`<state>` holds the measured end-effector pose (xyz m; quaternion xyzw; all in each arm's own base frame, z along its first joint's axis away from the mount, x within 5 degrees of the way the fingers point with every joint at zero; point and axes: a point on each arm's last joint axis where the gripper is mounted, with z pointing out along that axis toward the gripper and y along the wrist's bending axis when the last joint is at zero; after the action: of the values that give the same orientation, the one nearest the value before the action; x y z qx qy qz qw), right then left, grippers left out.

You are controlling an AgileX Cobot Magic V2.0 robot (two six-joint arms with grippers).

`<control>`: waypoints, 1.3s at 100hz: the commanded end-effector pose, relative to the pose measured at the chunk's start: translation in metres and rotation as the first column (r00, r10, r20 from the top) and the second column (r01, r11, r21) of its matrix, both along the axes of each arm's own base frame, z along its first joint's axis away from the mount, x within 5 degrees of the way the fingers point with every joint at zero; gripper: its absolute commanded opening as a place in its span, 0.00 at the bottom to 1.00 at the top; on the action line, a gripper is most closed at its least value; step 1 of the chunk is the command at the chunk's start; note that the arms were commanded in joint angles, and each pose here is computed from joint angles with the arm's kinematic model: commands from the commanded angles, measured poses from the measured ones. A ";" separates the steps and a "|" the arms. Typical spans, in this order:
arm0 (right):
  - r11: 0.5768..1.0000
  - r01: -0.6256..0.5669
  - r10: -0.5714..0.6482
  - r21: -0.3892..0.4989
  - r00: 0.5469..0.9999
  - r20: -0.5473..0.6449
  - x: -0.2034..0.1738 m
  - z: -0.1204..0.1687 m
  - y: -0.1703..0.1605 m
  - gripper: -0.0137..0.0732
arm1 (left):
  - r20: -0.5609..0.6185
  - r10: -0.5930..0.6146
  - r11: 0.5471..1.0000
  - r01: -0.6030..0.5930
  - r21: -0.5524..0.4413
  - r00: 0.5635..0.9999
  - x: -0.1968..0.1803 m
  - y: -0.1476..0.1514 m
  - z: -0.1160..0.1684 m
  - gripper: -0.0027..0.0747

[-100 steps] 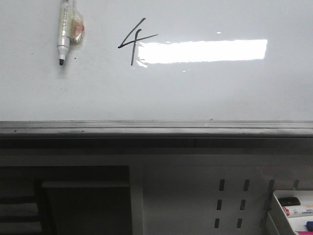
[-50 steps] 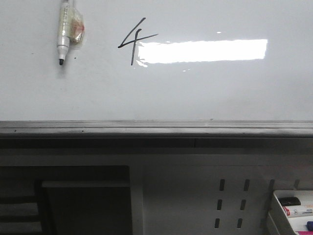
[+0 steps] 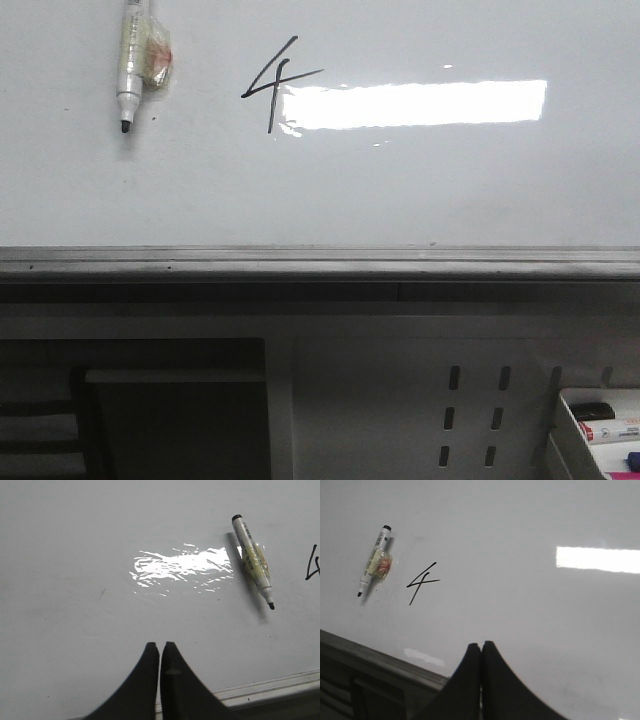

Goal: Write number 4 on whiteboard

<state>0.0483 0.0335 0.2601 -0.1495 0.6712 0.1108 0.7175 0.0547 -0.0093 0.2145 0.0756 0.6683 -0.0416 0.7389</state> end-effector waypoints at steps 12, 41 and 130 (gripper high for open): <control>0.970 0.244 -0.244 0.007 0.970 -0.014 0.006 0.006 -0.022 0.08 | 0.077 -0.006 0.999 0.009 -0.032 0.997 -0.002 0.000 -0.001 0.01; 0.917 0.391 -0.382 -0.082 0.918 0.108 0.010 -0.026 -0.034 0.08 | 0.077 -0.006 0.999 0.009 -0.032 0.997 -0.002 0.000 -0.001 0.01; 0.904 0.384 -0.383 -0.190 0.923 0.043 0.007 -0.061 -0.035 0.08 | 0.077 -0.006 0.999 0.009 -0.032 0.997 -0.002 0.000 -0.001 0.01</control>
<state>0.0560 -0.0010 0.1990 -0.0864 0.7181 -0.0926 0.6843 0.0547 -0.0093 0.2150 0.0754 0.6664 -0.0417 0.7406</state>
